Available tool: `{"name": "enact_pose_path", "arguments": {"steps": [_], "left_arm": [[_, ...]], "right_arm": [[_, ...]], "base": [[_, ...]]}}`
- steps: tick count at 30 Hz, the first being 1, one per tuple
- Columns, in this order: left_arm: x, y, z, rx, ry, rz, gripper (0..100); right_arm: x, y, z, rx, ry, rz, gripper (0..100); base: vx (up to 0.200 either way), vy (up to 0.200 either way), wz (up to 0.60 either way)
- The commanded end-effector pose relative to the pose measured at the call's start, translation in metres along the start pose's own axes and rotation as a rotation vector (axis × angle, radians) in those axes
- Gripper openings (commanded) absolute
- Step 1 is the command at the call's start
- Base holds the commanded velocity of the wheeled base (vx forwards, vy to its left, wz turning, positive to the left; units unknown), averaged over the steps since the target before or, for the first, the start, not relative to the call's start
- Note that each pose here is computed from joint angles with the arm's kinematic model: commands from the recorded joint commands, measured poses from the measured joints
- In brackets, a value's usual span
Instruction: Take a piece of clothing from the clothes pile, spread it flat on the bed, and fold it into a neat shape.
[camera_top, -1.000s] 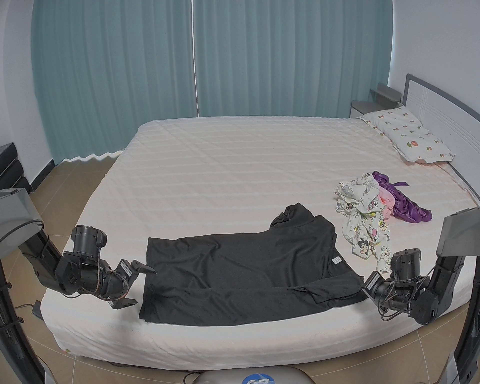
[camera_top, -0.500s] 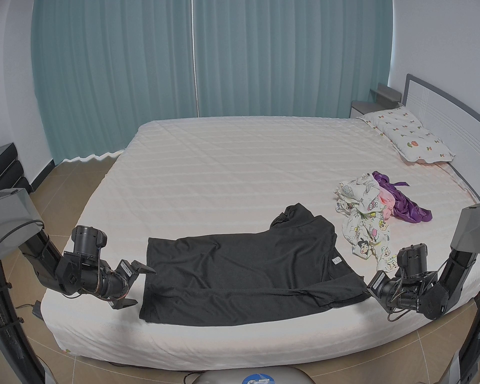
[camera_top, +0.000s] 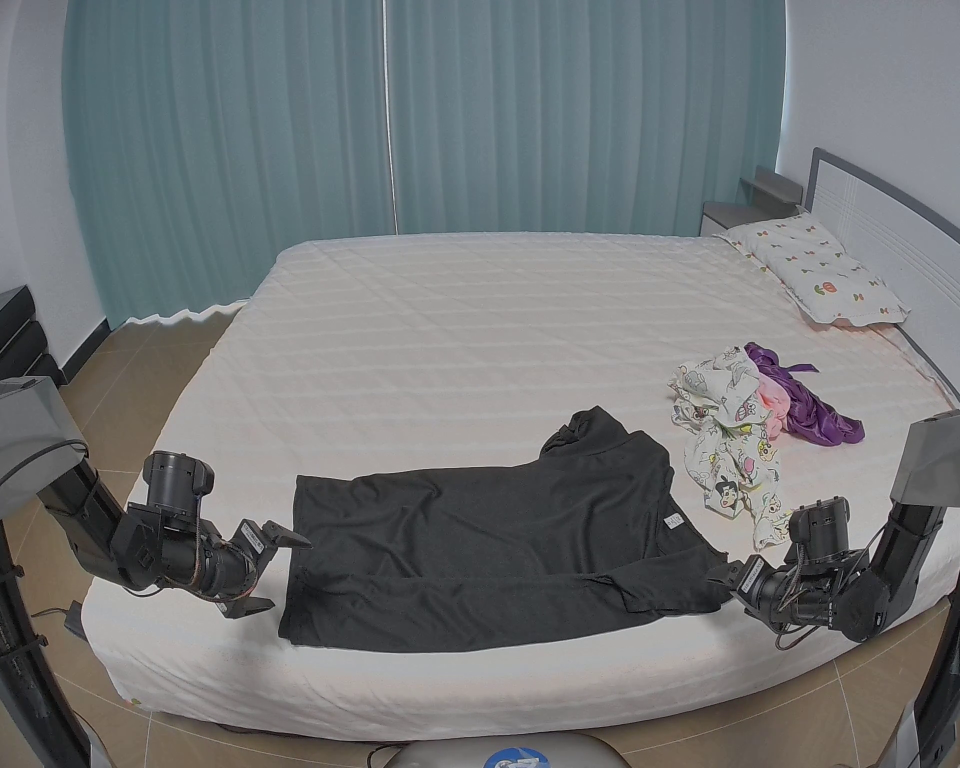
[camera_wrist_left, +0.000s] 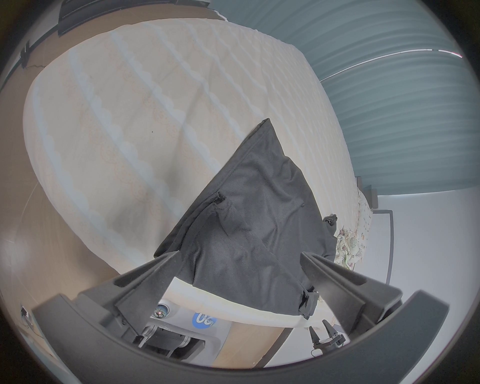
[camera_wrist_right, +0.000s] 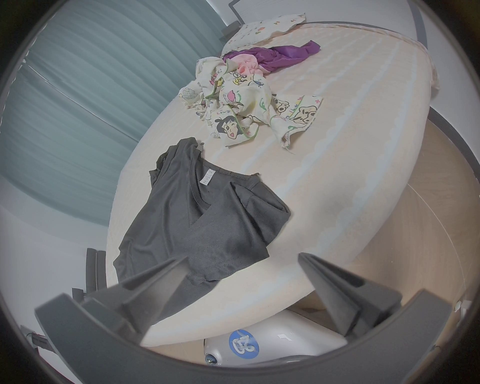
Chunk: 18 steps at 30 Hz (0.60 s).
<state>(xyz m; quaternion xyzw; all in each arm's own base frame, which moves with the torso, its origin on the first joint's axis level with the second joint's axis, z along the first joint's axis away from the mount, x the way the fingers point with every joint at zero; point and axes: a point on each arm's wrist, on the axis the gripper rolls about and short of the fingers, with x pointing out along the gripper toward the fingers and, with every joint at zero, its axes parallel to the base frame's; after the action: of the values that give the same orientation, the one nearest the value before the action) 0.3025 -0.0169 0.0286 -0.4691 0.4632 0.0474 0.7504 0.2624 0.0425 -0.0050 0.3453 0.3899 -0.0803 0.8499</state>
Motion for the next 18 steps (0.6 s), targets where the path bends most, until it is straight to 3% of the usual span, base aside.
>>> {"name": "enact_pose_path", "arguments": {"steps": [1, 10, 14, 18], "left_arm": [[0.001, -0.001, -0.002, 0.017, 0.002, 0.002, 100], [0.022, -0.009, -0.011, 0.242, -0.049, 0.085, 100], [0.05, -0.011, -0.013, 0.278, -0.064, 0.14, 100], [0.061, -0.018, -0.017, 0.3, -0.063, 0.142, 100]], "right_arm": [[0.001, 0.004, 0.004, -0.001, -0.022, 0.023, 100], [0.012, 0.01, 0.01, -0.108, -0.059, 0.068, 100], [0.024, 0.012, 0.012, -0.128, -0.093, 0.102, 100], [0.027, 0.012, 0.012, -0.135, -0.099, 0.133, 100]], "base": [[0.0, 0.0, 0.0], [0.0, 0.0, 0.0], [0.0, 0.0, 0.0], [0.0, 0.0, 0.0]]}}
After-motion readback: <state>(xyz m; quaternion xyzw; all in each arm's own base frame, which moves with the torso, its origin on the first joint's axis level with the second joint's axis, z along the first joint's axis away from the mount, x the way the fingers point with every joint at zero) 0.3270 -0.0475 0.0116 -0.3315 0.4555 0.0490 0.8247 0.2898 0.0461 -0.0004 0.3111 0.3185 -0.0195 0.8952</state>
